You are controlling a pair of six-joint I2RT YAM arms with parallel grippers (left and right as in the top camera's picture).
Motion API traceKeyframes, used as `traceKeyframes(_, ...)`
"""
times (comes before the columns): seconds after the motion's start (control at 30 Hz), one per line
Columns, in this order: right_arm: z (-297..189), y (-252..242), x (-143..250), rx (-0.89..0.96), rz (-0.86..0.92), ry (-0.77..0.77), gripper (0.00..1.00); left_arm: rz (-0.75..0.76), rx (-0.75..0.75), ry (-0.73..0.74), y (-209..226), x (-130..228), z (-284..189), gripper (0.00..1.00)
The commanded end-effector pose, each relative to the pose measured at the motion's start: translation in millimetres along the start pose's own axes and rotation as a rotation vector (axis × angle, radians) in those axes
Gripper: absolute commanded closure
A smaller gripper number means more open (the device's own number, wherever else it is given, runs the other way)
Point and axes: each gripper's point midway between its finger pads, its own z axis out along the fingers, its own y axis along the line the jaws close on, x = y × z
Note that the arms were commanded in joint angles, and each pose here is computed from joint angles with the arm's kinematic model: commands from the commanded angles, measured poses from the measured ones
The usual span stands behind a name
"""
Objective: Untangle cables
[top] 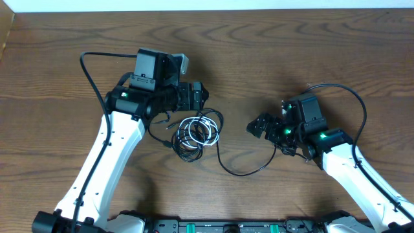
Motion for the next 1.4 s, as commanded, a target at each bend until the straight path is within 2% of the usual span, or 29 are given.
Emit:
traceKeyframes(0.0, -0.5, -1.3, -1.7, 0.007, 0.006, -0.008, 0.01, 0.0, -0.012, -0.036, 4.2, -9.8, -8.8, 0.12)
traceKeyframes(0.27, -0.5, -1.3, -1.7, 0.007, 0.006, -0.008, 0.01, -0.061, -0.029, -0.041, 15.8, -11.8, -12.4, 0.12)
traceKeyframes(1.2, -0.5, -1.3, -1.7, 0.007, 0.006, -0.008, 0.01, -0.06, -0.03, -0.045, 16.1, -12.8, -12.5, 0.12)
traceKeyframes(1.37, -0.5, -1.3, -1.7, 0.007, 0.006, -0.008, 0.01, -0.066, -0.162, -0.071, 38.9, -15.6, -14.8, 0.12)
